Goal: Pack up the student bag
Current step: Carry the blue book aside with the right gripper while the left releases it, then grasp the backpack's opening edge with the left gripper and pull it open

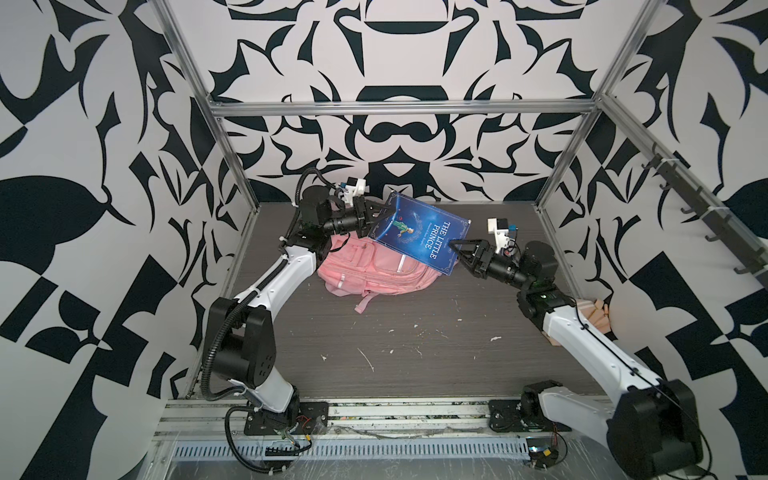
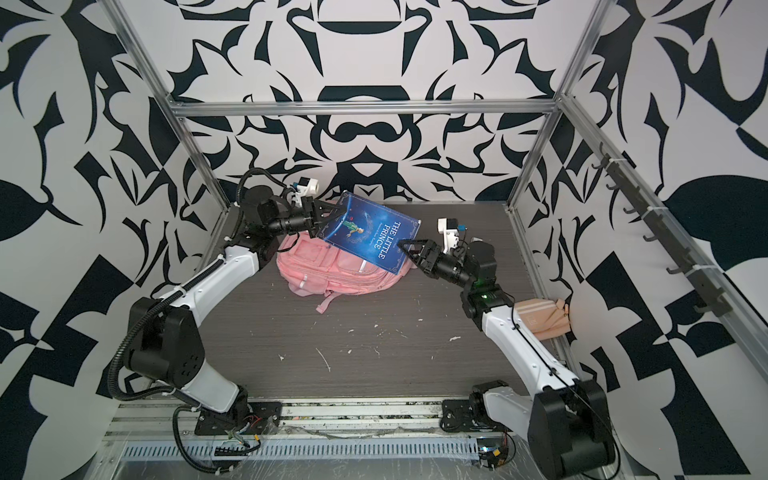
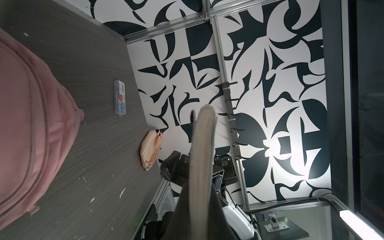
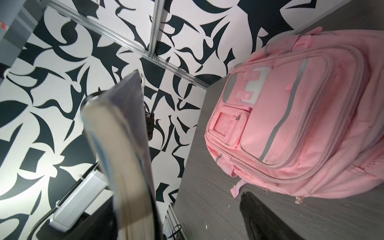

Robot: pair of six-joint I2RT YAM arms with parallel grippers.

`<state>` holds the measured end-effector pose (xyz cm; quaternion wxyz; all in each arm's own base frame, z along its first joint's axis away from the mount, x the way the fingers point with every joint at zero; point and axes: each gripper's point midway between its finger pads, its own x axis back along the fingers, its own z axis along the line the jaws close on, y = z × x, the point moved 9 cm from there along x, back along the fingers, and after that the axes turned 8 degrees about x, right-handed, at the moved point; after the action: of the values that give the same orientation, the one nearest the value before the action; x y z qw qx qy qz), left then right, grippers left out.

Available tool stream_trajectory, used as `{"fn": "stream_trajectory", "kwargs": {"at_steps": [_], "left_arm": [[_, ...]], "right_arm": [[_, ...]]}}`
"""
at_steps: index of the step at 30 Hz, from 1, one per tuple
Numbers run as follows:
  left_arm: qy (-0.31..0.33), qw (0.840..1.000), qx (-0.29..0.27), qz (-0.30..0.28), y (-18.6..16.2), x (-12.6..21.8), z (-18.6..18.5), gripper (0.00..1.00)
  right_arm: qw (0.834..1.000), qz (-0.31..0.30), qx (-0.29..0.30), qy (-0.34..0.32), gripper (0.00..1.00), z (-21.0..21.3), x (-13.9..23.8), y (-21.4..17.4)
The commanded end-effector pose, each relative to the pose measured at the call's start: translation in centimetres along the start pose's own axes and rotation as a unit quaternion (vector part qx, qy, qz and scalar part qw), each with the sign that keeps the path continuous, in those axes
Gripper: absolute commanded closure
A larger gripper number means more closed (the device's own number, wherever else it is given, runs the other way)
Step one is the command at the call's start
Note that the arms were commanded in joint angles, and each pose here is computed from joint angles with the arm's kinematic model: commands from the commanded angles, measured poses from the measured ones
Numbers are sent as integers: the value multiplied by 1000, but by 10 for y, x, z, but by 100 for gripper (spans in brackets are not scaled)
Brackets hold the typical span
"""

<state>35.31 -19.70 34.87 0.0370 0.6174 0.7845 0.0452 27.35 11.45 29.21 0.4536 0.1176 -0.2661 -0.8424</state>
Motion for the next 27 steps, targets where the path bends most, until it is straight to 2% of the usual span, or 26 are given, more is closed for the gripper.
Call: {"fn": "stream_trajectory", "kwargs": {"at_steps": [1,3,7,11,12,13,14,15,17,18,20,21,23,25,27], "left_arm": [[-20,1000,-11,-19,-2,-3,-8,100],[-16,1000,-8,-25,-3,-4,-6,100],[-13,999,-6,-35,-7,-7,0,100],[-6,1000,-1,-27,-12,-17,8,100],[0,1000,3,-24,-13,-19,10,98],[10,1000,9,-26,-12,-20,13,84],[24,999,11,-29,-12,-20,17,62],[41,998,9,-37,-12,-19,20,46],[106,993,-3,-58,-12,-14,24,20],[157,985,-22,-68,-13,-12,24,11],[255,962,-75,-67,-18,-13,20,3],[292,950,-92,-65,-18,-17,19,2],[343,934,-83,-63,-15,-24,29,1],[377,922,-54,-66,-10,-31,47,3],[396,915,-55,-60,-5,-44,61,5]], "right_arm": [[997,-43,30,63,19,26,-3,17],[996,-39,32,69,29,29,-5,17],[997,-29,36,67,68,34,-3,13],[998,-26,35,51,97,35,4,6],[998,-24,39,52,100,37,6,5],[998,-21,43,49,100,38,8,4],[998,-19,53,36,100,40,11,5],[998,-19,64,19,100,40,16,6],[996,-25,82,-33,100,37,31,11],[994,-25,88,-67,100,35,40,14],[989,-27,94,-108,100,30,56,22],[987,-28,95,-124,100,28,64,26],[980,-43,104,-165,100,27,81,34],[965,-64,118,-224,100,26,97,40],[946,-81,131,-286,100,22,109,46]]}}
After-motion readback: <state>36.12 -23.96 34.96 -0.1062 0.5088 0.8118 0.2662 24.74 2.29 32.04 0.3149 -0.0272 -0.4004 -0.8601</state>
